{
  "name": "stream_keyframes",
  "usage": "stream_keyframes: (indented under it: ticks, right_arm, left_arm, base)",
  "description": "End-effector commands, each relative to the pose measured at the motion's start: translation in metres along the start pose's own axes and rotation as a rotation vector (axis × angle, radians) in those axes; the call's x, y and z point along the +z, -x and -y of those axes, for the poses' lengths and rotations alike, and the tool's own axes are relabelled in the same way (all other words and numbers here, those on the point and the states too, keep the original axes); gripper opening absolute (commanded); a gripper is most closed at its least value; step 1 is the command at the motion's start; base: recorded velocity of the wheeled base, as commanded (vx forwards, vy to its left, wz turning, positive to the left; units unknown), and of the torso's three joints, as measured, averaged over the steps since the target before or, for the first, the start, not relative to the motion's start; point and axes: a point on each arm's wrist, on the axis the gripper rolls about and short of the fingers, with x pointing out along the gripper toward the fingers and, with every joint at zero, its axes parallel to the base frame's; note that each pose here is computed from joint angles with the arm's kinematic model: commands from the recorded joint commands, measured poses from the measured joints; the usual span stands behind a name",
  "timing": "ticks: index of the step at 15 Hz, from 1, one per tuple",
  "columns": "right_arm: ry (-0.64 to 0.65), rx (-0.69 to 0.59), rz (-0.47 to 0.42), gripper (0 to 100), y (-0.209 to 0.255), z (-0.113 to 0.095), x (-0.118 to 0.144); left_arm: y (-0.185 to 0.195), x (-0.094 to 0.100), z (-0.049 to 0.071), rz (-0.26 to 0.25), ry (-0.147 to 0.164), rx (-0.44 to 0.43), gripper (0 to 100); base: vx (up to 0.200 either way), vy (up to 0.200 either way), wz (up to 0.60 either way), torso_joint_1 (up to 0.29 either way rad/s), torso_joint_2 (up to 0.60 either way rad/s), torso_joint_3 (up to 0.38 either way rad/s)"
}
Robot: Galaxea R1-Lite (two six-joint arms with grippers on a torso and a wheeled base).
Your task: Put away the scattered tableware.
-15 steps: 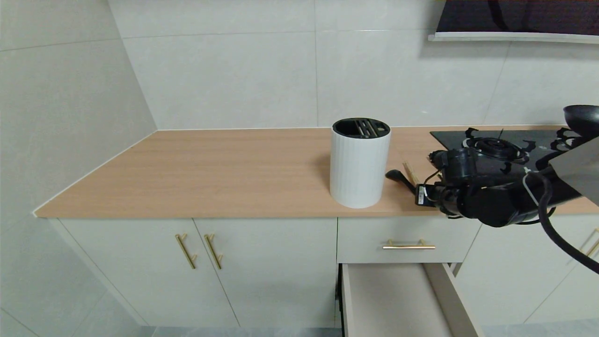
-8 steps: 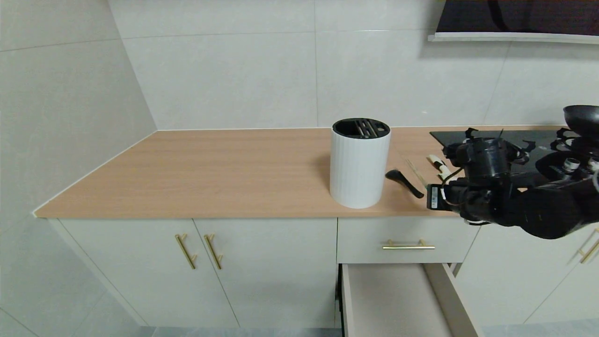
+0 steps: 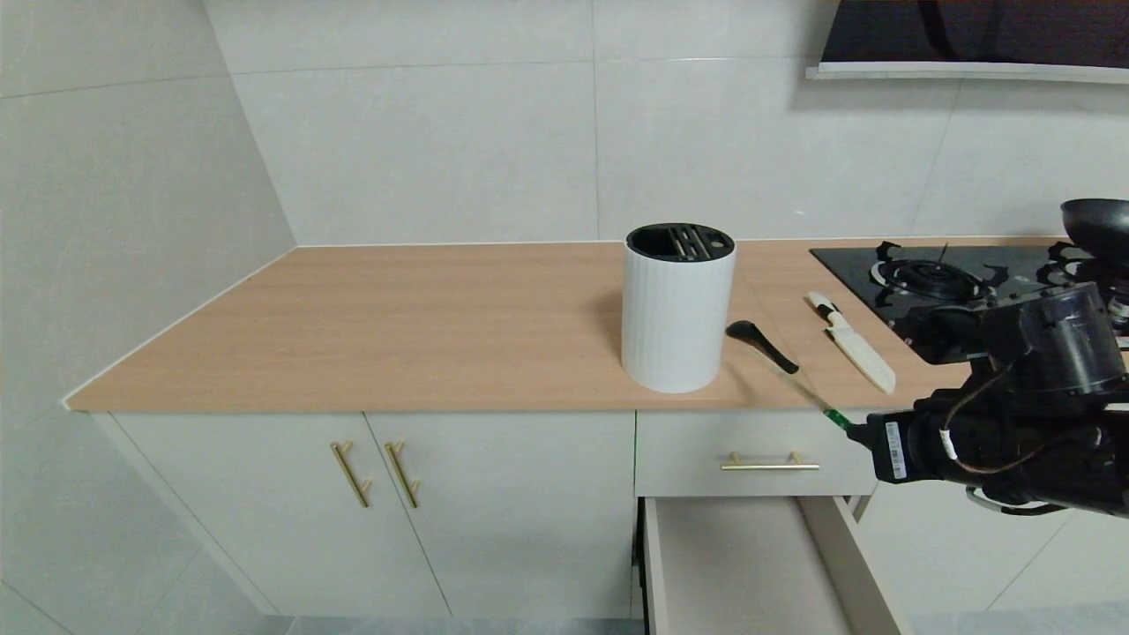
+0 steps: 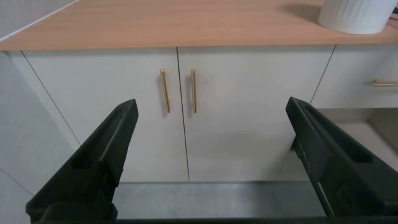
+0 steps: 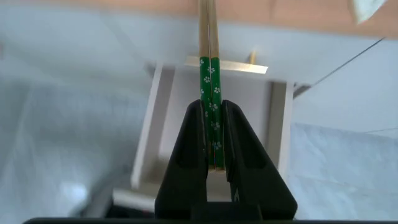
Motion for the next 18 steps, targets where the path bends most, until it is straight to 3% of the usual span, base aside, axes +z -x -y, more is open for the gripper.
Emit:
stream_keyframes:
  ticks: [1,9,15,18]
  right_arm:
    - [0.032,0.049,0.011,0,0.018,-0.008,-0.005]
    - [0.139,0.170,-0.074,0,0.021,-0.031,-0.027]
    - [0.146,0.175,-0.078,0,0.021,-0.033,-0.028]
    - [0.148,0.173,-0.088,0,0.018,-0.034,-0.030]
  left_arm:
    - [0.000,0.000,0.000,-0.001,0.000,0.000,100]
    - [0.000,0.000,0.000,-0.001,0.000,0.000,100]
    - [0.000,0.000,0.000,0.000,0.000,0.000,100]
    - [0.000,0.000,0.000,-0.001,0.000,0.000,100]
  base:
    - [0.000,0.000,0.00,0.000,0.00,0.000]
    - [0.000,0.000,0.00,0.000,0.00,0.000]
    - [0.000,0.000,0.00,-0.007,0.02,0.014]
    - [0.000,0.000,0.00,-0.168,0.39,0.214]
